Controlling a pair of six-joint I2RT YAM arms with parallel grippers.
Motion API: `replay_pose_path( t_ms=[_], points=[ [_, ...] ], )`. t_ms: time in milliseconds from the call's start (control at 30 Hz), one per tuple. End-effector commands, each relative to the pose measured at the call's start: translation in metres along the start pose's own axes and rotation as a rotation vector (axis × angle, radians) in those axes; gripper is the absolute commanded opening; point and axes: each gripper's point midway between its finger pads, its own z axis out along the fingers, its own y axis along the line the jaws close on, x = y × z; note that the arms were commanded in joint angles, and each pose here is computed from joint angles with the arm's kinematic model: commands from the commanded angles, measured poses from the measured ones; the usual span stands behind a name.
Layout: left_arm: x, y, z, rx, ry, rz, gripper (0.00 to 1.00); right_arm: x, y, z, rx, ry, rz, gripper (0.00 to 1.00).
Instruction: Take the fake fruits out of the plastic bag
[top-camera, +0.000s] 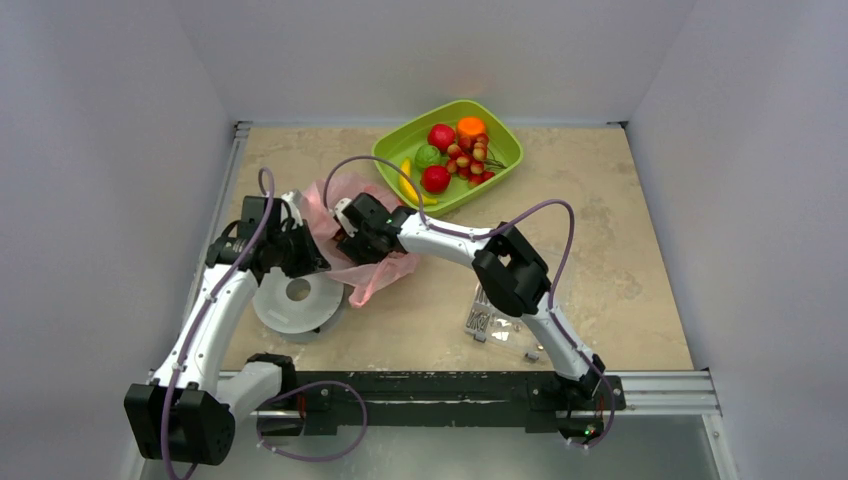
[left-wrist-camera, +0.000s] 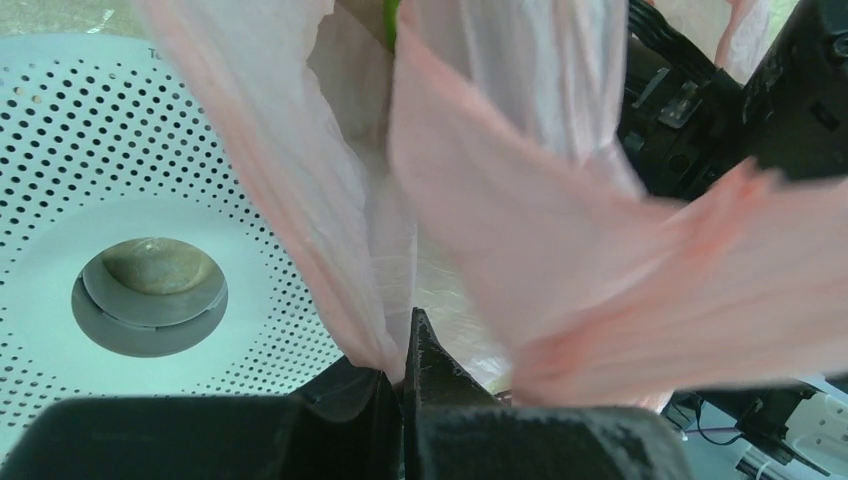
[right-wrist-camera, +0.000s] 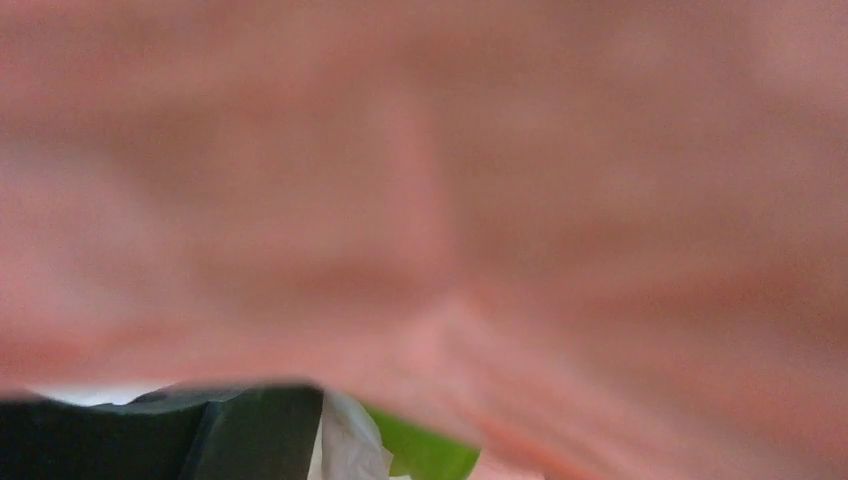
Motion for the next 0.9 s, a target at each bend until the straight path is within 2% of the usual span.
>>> replay_pose_path(
  t_ms=[0, 200, 300, 400, 500, 633, 800, 867],
  points=[
    [-0.014, -0.003, -0.011, 0.009, -0.063, 0.032, 0.00, -0.001, -0.009, 0.003, 0.017, -0.015, 0.015, 0.60],
    [-0.005, 0.003, 0.001, 0.011, -0.033, 0.016, 0.00, -0.053, -0.006, -0.036, -0.025, -0.171, 0.050, 0.33],
    [0.000, 0.006, 0.008, 0.009, -0.016, 0.009, 0.00, -0.081, -0.009, -0.060, -0.027, -0.270, 0.070, 0.26],
    [0.006, 0.010, 0.015, 0.010, 0.005, 0.003, 0.00, -0.103, -0.013, -0.085, -0.025, -0.364, 0.094, 0.25],
    [0.012, 0.014, 0.018, 0.003, 0.019, -0.001, 0.00, -0.110, -0.019, -0.092, -0.011, -0.414, 0.129, 0.27],
    [0.018, 0.015, 0.018, 0.009, 0.016, -0.004, 0.00, -0.109, -0.030, -0.085, 0.000, -0.441, 0.175, 0.34],
    [0.022, 0.014, 0.019, 0.028, 0.018, -0.015, 0.00, -0.118, -0.037, -0.077, -0.062, -0.495, 0.251, 0.29],
    [0.022, 0.011, 0.019, 0.039, 0.027, -0.017, 0.00, -0.123, -0.035, -0.077, -0.102, -0.524, 0.272, 0.31]
  ],
)
